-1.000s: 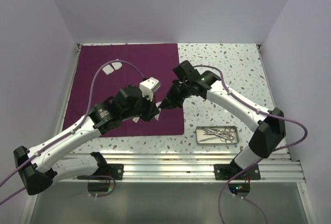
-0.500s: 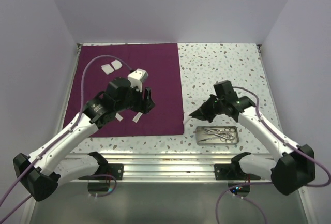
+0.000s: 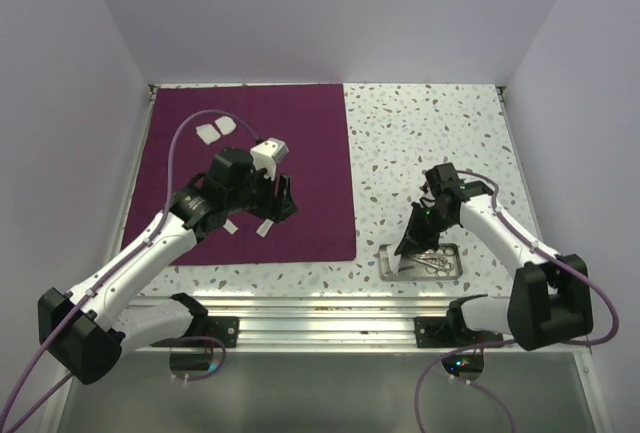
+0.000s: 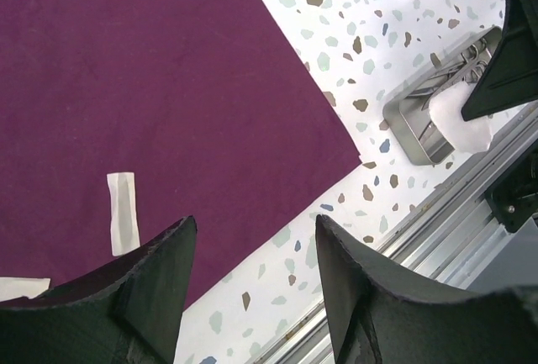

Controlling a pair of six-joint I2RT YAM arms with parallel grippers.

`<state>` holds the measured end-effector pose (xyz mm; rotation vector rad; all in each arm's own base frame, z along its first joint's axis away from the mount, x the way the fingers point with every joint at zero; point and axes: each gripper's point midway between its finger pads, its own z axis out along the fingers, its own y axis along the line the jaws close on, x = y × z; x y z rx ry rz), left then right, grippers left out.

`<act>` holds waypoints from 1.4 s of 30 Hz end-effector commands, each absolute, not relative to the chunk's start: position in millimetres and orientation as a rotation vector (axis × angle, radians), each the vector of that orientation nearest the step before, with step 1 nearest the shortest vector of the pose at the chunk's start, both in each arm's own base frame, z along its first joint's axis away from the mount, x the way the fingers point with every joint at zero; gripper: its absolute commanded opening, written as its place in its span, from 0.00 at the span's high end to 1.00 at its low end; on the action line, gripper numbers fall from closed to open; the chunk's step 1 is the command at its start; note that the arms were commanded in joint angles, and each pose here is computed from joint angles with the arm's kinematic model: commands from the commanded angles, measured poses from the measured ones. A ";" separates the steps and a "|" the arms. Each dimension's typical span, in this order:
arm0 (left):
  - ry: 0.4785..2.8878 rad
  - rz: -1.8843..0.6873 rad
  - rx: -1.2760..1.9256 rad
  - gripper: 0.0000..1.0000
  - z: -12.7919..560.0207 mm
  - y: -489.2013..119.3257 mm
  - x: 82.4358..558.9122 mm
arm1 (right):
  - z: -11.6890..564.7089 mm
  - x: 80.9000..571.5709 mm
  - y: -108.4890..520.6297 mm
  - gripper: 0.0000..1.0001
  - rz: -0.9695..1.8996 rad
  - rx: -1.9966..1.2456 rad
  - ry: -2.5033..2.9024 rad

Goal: Prepare the surgical pack

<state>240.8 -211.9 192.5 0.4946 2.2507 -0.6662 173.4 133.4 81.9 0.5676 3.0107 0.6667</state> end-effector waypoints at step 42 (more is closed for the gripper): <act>2.252 -0.689 0.381 0.39 184.9 -196.3 252.1 | 27.4 181.5 108.6 1.00 0.653 0.378 3.176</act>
